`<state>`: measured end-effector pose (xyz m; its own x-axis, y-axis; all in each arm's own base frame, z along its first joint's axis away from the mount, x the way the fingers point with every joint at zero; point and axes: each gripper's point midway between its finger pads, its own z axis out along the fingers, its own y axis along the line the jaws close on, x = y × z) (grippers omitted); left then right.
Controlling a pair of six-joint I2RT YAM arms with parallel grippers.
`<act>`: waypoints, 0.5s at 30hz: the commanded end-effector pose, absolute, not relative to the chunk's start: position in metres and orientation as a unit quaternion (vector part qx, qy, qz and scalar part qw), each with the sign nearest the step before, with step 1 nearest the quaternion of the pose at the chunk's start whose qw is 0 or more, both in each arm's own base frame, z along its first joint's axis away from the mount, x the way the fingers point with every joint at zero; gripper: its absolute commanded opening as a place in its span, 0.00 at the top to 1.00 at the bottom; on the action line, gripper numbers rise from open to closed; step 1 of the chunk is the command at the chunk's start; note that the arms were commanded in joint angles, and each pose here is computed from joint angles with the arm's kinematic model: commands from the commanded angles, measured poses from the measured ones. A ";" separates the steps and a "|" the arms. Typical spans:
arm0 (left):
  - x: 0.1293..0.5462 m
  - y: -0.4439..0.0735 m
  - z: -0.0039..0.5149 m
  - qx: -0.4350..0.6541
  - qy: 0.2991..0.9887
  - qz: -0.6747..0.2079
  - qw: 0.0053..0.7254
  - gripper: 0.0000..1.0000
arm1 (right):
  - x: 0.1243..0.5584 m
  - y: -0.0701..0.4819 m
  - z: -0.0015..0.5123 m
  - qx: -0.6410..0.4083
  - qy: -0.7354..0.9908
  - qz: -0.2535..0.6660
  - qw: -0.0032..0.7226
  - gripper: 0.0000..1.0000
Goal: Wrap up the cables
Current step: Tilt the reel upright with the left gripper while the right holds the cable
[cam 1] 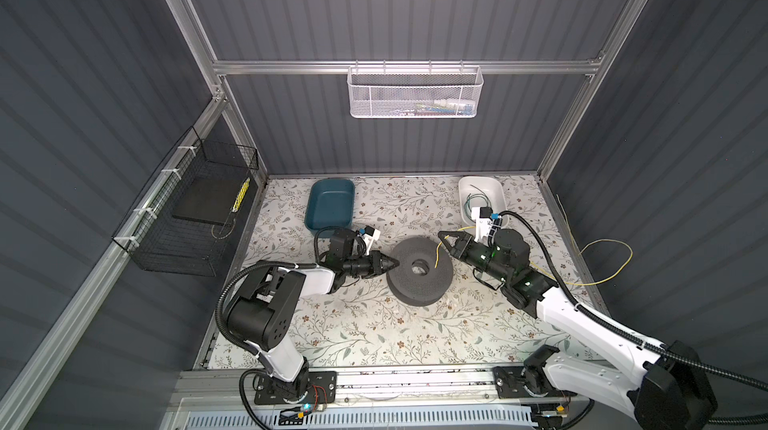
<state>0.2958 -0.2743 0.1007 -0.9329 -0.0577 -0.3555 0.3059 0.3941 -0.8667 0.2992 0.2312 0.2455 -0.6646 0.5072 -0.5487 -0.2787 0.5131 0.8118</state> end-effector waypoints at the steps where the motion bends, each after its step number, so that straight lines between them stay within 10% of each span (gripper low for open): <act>1: 0.309 -0.266 0.109 0.066 0.830 -0.515 0.201 0.93 | 0.299 0.225 0.259 0.068 0.762 0.483 0.426 1.00; 15: 0.327 -0.269 0.206 0.103 0.907 -0.196 0.359 1.00 | 0.299 0.216 0.279 0.064 0.748 0.483 0.452 1.00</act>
<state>0.3231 -0.3009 0.2341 -0.7259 -0.0601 -0.6852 0.4324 0.7348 -0.5226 0.2973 0.2199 0.2633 -0.6190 0.5169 -0.5914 -0.3137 0.5275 0.7895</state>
